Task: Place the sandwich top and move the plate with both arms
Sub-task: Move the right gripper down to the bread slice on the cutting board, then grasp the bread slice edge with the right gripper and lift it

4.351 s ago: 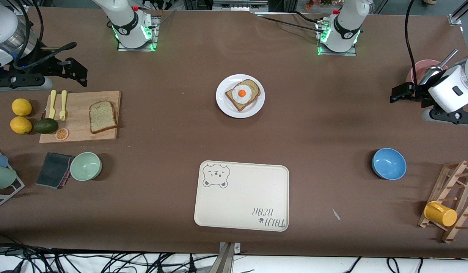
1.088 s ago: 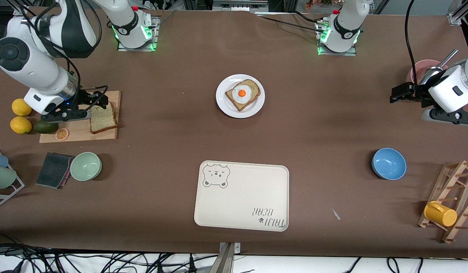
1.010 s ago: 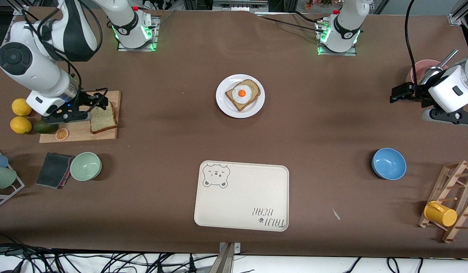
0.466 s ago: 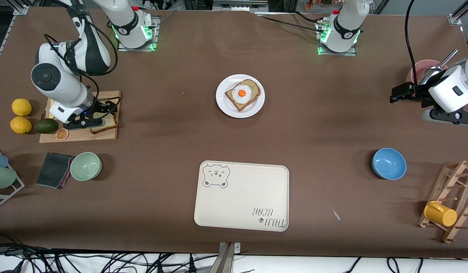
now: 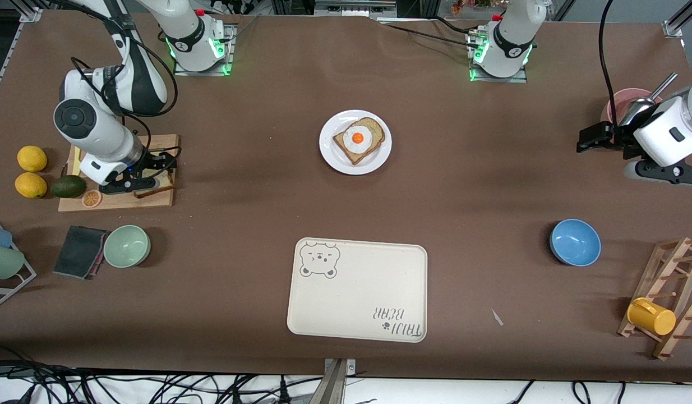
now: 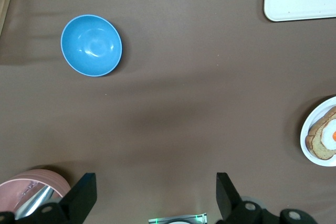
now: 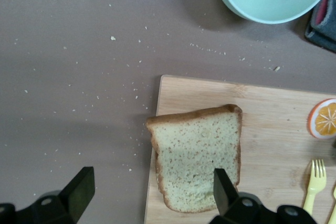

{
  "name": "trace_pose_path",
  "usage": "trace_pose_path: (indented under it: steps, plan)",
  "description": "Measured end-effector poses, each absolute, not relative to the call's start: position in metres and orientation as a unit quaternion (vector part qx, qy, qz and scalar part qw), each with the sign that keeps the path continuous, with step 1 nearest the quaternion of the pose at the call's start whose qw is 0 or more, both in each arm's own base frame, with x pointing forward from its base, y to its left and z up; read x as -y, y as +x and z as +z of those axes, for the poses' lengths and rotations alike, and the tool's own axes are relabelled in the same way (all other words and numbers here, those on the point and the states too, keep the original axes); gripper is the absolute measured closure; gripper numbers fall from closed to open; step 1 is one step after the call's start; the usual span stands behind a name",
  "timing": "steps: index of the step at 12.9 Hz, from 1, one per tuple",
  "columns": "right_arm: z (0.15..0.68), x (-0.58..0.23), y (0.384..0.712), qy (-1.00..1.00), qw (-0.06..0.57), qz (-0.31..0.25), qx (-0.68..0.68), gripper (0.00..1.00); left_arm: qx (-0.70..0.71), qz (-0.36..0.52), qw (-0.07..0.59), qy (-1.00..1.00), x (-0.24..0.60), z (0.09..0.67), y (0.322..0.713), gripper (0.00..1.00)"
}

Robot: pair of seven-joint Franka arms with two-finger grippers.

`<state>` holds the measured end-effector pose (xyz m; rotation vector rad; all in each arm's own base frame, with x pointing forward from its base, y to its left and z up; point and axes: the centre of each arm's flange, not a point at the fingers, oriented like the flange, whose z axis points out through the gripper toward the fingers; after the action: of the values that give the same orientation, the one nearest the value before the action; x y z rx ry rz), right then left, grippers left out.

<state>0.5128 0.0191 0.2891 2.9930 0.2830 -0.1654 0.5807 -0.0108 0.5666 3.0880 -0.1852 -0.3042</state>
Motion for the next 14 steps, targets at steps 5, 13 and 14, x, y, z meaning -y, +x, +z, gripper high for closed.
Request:
trace_pose_path:
  steps: [5, 13, 14]
  plan:
    - [0.267, -0.022, 0.512, 0.988, 0.077, -0.061, -0.119, 0.00, 0.059, -0.098, 0.017, 0.993, 0.010, 0.567, 0.581, 0.00]
    - [0.206, -0.023, 0.508, 0.979, 0.095, -0.086, -0.158, 0.15, 0.059, -0.098, 0.017, 0.993, 0.010, 0.567, 0.581, 0.00]
    - [0.204, -0.023, 0.507, 0.978, 0.097, -0.088, -0.162, 0.23, 0.059, -0.098, 0.017, 0.993, 0.010, 0.567, 0.581, 0.00]
